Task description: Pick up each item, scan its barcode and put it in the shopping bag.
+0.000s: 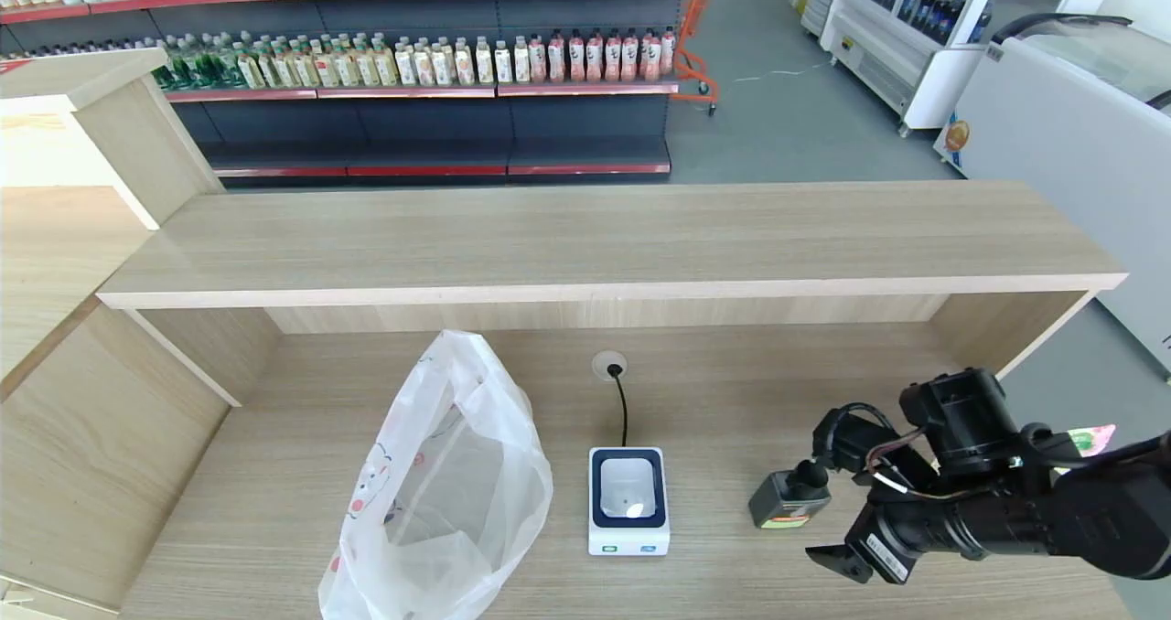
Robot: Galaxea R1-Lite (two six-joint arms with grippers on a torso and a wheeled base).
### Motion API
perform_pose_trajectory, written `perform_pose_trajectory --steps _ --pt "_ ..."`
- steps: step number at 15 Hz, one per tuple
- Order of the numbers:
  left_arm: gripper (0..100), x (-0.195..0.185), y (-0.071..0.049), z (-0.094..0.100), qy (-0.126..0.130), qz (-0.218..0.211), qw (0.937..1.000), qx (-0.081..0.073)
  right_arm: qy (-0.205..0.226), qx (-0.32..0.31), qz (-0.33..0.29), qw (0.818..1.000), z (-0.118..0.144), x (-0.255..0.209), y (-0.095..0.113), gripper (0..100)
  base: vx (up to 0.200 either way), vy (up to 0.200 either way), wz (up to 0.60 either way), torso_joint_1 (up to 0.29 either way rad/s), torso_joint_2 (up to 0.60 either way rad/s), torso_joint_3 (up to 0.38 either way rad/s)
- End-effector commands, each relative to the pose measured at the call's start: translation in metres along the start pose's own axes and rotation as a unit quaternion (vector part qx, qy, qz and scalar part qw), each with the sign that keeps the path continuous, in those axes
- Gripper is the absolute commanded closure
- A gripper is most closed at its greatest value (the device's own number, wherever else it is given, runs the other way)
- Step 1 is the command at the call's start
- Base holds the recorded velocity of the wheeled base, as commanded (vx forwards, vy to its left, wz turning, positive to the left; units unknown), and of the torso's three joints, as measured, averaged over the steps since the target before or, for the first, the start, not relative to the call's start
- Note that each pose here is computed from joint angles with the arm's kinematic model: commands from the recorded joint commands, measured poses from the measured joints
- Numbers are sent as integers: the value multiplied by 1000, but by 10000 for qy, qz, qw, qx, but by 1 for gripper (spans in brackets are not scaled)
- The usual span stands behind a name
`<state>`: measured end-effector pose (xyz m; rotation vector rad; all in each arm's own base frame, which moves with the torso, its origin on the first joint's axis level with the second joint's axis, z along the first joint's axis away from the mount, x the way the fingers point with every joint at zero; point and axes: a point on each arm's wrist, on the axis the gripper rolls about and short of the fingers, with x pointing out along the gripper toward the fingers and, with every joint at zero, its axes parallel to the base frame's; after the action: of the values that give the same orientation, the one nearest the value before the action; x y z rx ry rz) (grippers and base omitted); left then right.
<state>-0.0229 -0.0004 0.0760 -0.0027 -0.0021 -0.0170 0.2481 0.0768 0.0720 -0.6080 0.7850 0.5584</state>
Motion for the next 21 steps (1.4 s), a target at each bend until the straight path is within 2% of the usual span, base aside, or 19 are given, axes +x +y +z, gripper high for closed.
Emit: perform_pose_trajectory --steps 1,7,13,14,21 --pt "0 0 0 0 -5 -7 10000 -1 129 -356 112 9992 2 37 0 0 0 0 0 0 0 0" --pt "0 0 0 0 -5 1 10000 -1 -242 -598 -19 9979 20 63 -7 0 0 0 0 0 0 0" --pt "0 0 0 0 -5 1 10000 -1 -691 -702 363 9945 33 72 -4 0 0 0 0 0 0 0" --pt "0 0 0 0 -5 1 10000 -1 -717 -704 419 9941 33 72 -3 100 0 0 0 0 0 0" --pt "0 0 0 0 -5 -7 10000 -1 -686 -649 438 9946 27 62 -2 100 0 0 0 0 0 0"
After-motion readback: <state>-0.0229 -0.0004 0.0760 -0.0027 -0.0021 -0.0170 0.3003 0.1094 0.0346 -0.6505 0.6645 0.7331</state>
